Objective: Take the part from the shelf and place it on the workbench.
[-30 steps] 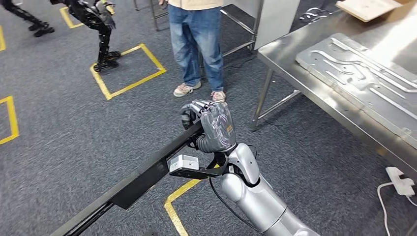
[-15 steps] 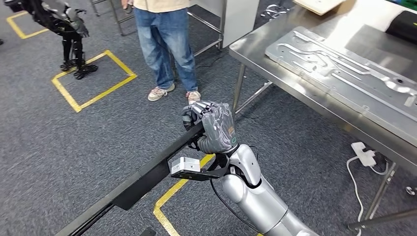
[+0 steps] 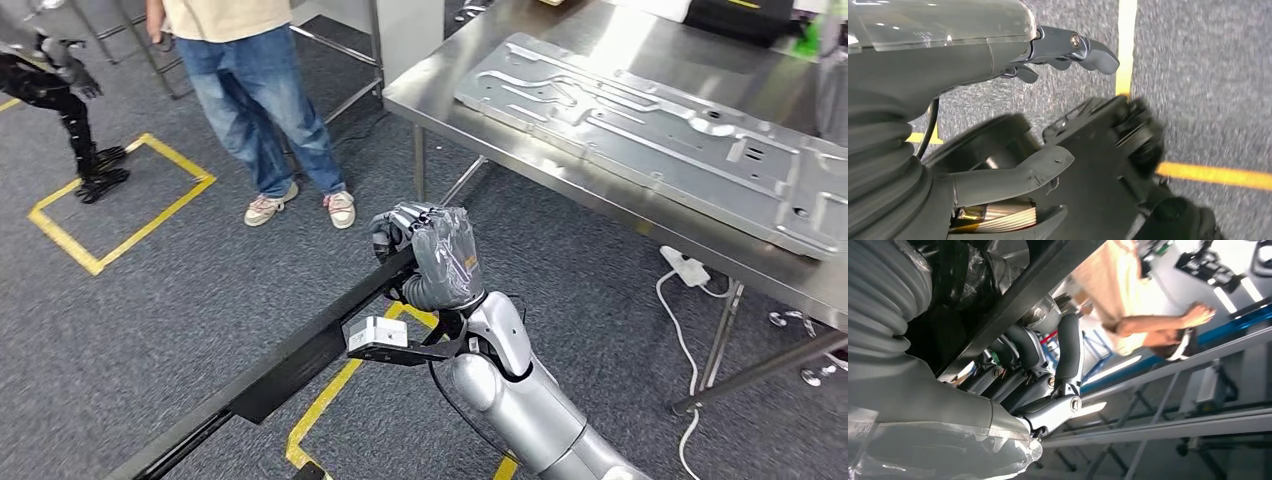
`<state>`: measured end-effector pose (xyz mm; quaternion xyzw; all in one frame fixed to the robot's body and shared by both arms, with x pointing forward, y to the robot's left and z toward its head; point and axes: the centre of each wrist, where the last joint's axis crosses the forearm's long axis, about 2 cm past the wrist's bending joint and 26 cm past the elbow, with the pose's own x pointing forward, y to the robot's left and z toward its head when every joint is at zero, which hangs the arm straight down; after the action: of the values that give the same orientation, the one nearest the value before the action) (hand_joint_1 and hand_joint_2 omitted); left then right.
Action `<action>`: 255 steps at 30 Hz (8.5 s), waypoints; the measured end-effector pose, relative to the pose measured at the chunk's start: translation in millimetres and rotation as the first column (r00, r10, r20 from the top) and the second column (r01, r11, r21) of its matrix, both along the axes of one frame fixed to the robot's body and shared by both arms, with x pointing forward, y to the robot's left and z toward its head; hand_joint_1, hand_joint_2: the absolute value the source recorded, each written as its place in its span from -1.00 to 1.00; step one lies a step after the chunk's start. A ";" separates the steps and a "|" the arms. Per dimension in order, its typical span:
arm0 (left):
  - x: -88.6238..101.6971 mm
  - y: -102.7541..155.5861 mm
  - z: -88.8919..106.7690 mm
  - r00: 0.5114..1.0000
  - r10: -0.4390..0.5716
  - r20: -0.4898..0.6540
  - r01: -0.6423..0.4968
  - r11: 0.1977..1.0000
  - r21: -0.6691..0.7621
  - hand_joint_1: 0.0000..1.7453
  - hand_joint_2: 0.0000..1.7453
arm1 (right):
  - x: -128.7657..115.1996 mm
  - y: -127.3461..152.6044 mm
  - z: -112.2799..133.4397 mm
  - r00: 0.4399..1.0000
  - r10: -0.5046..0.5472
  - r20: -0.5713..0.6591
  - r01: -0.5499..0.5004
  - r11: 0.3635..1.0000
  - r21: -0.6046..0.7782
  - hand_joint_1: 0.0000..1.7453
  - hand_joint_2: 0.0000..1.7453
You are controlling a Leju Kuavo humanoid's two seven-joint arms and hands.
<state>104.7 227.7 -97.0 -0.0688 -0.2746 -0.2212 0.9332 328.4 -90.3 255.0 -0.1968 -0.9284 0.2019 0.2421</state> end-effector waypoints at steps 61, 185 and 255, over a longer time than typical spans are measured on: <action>1.9 0.6 0.4 1.000 0.024 0.005 -0.024 0.999 -0.048 -1.00 1.00 | 3.4 2.0 -2.2 1.000 0.004 -0.028 -0.005 1.000 -0.025 1.00 1.00; 7.2 -11.1 3.3 0.999 0.016 0.047 -0.013 0.999 -0.049 -1.00 1.00 | 8.7 6.8 0.4 1.000 -0.016 0.005 0.016 0.998 -0.057 1.00 1.00; -2.1 3.1 -0.8 0.996 0.018 0.083 -0.008 0.993 -0.117 -1.00 1.00 | 155.8 -286.0 15.9 0.534 -0.237 -0.812 0.422 0.907 0.013 -1.00 1.00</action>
<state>102.7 230.7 -97.8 -0.1120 -0.3265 -0.2013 0.9167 484.2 -376.3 270.9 -0.2319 -0.6834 0.1205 0.6817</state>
